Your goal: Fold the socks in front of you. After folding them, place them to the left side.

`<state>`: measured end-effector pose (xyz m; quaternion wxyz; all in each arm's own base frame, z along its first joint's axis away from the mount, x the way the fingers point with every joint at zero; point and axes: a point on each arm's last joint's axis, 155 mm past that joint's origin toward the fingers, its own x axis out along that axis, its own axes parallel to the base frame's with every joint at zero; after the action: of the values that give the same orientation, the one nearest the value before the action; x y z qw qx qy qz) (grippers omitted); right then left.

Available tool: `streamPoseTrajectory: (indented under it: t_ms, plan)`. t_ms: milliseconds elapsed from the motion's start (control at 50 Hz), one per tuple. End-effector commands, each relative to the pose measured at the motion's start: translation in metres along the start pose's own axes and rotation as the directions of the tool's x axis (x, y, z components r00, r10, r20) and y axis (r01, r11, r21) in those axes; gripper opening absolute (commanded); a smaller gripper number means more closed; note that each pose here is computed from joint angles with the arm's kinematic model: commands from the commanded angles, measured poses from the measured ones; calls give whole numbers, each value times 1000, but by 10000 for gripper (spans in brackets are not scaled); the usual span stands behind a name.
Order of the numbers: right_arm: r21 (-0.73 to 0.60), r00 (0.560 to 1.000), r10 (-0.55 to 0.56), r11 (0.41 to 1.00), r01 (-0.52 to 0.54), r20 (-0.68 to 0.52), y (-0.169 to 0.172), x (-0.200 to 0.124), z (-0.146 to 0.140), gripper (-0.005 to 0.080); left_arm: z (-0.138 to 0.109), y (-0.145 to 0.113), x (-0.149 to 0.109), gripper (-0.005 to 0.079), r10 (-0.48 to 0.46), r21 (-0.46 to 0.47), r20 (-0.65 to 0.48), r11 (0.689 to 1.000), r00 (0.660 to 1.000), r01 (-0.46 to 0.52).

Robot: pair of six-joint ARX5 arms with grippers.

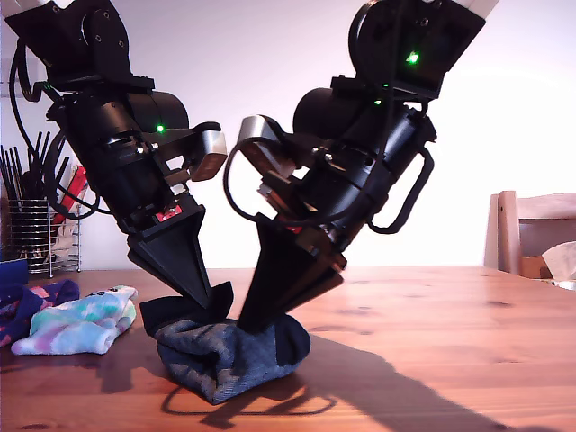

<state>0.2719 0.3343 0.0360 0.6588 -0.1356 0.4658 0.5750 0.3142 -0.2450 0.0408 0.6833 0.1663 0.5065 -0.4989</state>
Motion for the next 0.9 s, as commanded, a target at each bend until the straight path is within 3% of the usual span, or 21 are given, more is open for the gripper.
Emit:
streamPoseTrajectory:
  t_ms: [0, 480, 880]
  plan:
    - [-15, 1000, 10, 1000, -10, 6, 3, 5, 3, -11, -5, -1, 4, -20, -7, -6, -7, 1000, 1000, 7]
    - [-5, 998, 29, 1000, -29, -56, 2, 28, -15, -11, -11, 11, -2, -20, 4, -42, -7, 999, 1000, -4]
    - [5, 995, 45, 999, -44, -93, 7, 28, -25, -11, -21, 41, -12, -20, 63, -100, 4, 993, 998, -62]
